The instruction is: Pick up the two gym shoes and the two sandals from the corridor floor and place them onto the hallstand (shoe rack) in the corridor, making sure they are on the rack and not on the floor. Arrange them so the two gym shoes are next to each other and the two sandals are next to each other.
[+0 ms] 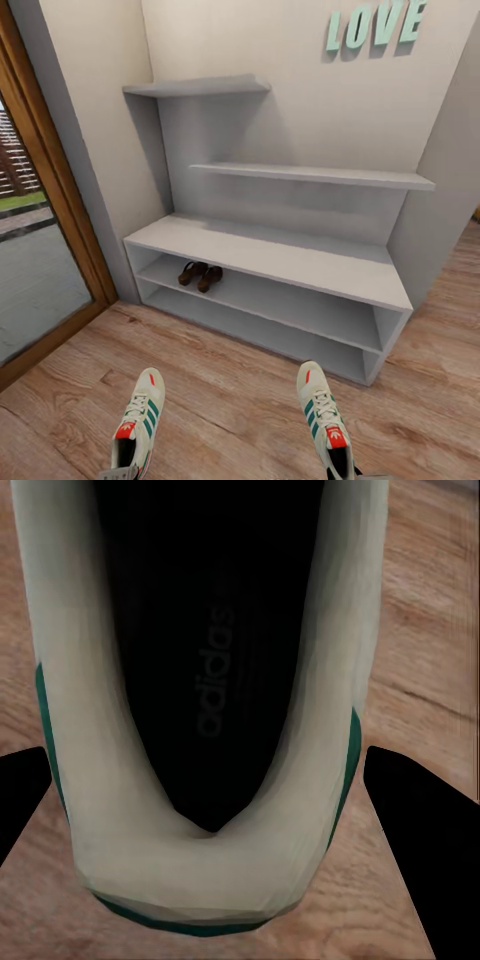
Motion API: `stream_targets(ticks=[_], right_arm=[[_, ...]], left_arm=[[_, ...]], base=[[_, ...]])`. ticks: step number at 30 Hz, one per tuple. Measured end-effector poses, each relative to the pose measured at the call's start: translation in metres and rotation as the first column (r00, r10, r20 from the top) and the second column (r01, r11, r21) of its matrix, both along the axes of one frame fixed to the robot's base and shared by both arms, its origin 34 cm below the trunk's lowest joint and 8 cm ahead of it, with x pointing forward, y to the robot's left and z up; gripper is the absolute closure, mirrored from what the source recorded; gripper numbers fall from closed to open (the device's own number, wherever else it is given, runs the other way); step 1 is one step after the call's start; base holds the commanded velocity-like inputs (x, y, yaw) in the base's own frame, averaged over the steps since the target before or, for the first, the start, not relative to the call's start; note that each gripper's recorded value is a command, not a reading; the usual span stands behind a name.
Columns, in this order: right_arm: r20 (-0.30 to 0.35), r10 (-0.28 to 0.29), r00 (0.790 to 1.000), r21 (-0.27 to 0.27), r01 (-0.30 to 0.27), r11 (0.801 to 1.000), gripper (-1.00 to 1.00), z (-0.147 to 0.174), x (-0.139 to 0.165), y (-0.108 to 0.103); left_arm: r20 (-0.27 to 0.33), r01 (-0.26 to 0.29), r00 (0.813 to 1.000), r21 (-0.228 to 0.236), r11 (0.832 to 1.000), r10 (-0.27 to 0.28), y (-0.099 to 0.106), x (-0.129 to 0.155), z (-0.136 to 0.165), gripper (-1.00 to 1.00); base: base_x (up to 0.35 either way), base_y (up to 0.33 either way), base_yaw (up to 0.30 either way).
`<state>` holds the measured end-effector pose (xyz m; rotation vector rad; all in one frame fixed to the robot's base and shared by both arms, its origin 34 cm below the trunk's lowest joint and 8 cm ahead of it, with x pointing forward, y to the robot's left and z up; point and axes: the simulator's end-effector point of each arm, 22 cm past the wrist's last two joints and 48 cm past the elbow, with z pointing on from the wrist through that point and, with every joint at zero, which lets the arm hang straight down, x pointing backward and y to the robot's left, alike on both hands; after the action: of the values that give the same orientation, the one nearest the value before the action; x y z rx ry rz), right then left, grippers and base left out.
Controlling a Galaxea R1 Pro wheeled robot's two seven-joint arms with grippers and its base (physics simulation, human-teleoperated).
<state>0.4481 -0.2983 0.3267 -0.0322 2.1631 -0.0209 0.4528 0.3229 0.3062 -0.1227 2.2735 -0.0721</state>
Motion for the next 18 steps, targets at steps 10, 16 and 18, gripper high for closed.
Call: stream_targets(ticks=[10, 16, 18], right_arm=[[-0.004, 0.001, 1.0, 0.0, -0.001, 1.0, 1.0, -0.0014, -0.001, 0.0003], [-0.006, 0.002, 1.0, 0.001, -0.002, 1.0, 1.0, -0.0022, -0.0016, 0.0005], [-0.007, 0.003, 1.0, 0.001, -0.003, 1.0, 1.0, -0.0024, -0.0018, 0.0007]], left_arm=[[-0.004, -0.001, 1.0, 0.0, 1.0, 0.001, 0.0001, -0.001, -0.0013, 1.0], [-0.007, -0.001, 1.0, -0.001, 1.0, 0.001, -0.0004, -0.0019, -0.0023, 1.0], [-0.007, 0.0, 1.0, -0.001, 1.0, 0.0, -0.0004, -0.0022, -0.0026, 1.0]], base=[[0.0, 0.253, -0.292], [0.0, 0.051, -0.292], [0.0, 0.005, -0.292]])
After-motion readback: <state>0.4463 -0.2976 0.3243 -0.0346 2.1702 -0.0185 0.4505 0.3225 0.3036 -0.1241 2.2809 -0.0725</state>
